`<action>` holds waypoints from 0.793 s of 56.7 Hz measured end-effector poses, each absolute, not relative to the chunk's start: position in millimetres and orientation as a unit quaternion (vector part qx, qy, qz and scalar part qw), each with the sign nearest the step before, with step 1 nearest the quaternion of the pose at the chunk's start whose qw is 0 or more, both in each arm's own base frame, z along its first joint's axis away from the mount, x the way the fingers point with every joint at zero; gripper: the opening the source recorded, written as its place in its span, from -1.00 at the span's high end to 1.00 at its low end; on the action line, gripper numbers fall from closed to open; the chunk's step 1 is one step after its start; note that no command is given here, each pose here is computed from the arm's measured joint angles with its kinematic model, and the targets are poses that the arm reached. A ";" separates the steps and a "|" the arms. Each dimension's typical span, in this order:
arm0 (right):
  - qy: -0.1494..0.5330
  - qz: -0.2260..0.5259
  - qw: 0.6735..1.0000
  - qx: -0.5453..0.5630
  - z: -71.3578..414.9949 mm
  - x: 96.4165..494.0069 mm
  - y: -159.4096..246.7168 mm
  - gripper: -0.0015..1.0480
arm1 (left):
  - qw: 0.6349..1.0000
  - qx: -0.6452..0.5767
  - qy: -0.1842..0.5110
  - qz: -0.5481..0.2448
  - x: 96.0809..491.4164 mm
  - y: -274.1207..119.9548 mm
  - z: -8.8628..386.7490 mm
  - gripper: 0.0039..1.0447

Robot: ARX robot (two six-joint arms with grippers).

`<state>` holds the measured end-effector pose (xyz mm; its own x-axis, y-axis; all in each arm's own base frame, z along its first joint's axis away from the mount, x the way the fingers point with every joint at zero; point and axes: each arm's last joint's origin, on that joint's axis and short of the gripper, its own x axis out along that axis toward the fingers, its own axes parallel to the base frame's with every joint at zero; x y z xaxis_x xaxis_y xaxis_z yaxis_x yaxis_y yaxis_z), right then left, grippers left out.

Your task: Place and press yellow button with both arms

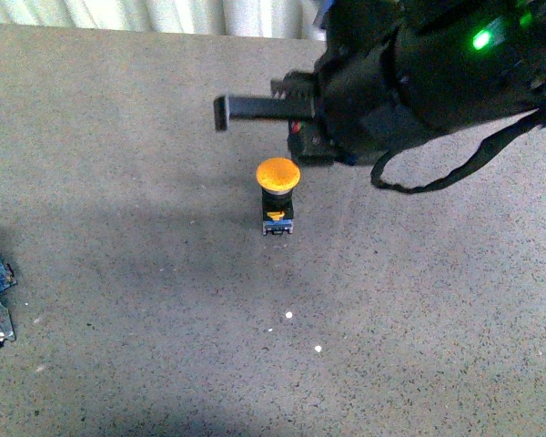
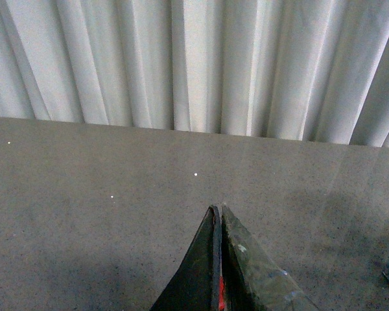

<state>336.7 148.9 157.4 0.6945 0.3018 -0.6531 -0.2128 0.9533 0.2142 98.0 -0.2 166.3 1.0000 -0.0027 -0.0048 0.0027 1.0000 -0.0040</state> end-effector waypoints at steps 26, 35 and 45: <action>0.064 0.017 0.997 0.029 222.1 281.9 86.1 0.92 | 1.000 -0.002 0.002 -0.002 98.0 -0.3 166.3 0.98; -0.002 0.005 1.000 0.012 208.4 240.1 52.8 0.97 | 1.000 -0.002 0.002 -0.002 98.0 -0.3 166.3 0.98; 0.007 0.001 1.000 0.003 191.5 210.7 32.9 0.97 | 1.000 -0.002 0.002 -0.001 98.0 -0.2 166.3 0.98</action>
